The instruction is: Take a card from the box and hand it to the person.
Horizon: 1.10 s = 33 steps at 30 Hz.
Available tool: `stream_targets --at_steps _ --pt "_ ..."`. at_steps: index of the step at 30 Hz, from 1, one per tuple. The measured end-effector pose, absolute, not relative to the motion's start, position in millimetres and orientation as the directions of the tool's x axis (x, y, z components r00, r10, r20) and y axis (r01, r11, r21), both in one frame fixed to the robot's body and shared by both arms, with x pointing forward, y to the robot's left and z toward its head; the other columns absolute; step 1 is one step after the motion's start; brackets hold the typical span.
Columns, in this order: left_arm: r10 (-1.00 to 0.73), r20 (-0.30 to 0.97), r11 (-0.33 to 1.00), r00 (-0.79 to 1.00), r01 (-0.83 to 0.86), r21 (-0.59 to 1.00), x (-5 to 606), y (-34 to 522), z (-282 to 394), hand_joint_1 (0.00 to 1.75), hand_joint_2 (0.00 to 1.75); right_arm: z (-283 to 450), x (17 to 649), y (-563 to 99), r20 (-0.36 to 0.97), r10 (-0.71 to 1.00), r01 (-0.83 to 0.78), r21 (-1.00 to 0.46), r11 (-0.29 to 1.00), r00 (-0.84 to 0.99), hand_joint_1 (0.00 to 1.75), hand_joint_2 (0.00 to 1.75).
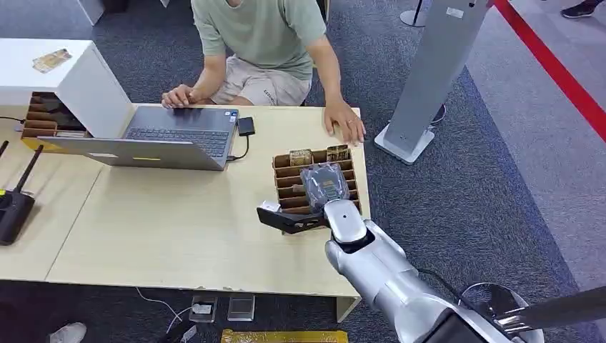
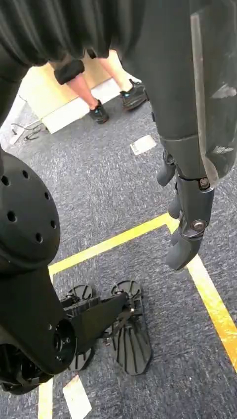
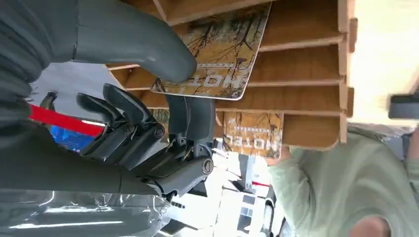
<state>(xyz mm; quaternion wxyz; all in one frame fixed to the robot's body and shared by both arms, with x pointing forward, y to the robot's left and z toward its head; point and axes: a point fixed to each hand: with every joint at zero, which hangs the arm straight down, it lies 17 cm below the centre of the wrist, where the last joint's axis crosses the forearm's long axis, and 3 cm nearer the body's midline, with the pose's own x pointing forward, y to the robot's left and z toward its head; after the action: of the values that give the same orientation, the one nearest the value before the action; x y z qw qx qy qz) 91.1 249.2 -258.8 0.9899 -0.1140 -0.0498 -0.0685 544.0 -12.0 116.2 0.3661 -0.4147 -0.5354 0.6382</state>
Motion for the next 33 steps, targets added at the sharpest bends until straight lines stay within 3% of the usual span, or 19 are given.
stream_targets --at_steps 15,24,33 --pt "-0.123 0.134 0.962 0.983 0.152 -0.225 91 250 -258 0.0 1.75 190 552 -30 -0.046 0.923 0.093 -0.996 -0.011 -0.382 1.75 1.75" --pt "-0.15 0.143 0.957 0.978 0.18 -0.227 90 252 -258 0.0 1.75 289 534 -51 -0.005 0.918 0.283 -0.952 0.117 -0.395 1.75 1.75" --pt "-0.177 0.124 0.957 0.976 0.2 -0.209 86 257 -259 0.0 1.75 370 542 -73 -0.052 0.925 0.466 -0.874 0.14 -0.375 1.75 1.75"
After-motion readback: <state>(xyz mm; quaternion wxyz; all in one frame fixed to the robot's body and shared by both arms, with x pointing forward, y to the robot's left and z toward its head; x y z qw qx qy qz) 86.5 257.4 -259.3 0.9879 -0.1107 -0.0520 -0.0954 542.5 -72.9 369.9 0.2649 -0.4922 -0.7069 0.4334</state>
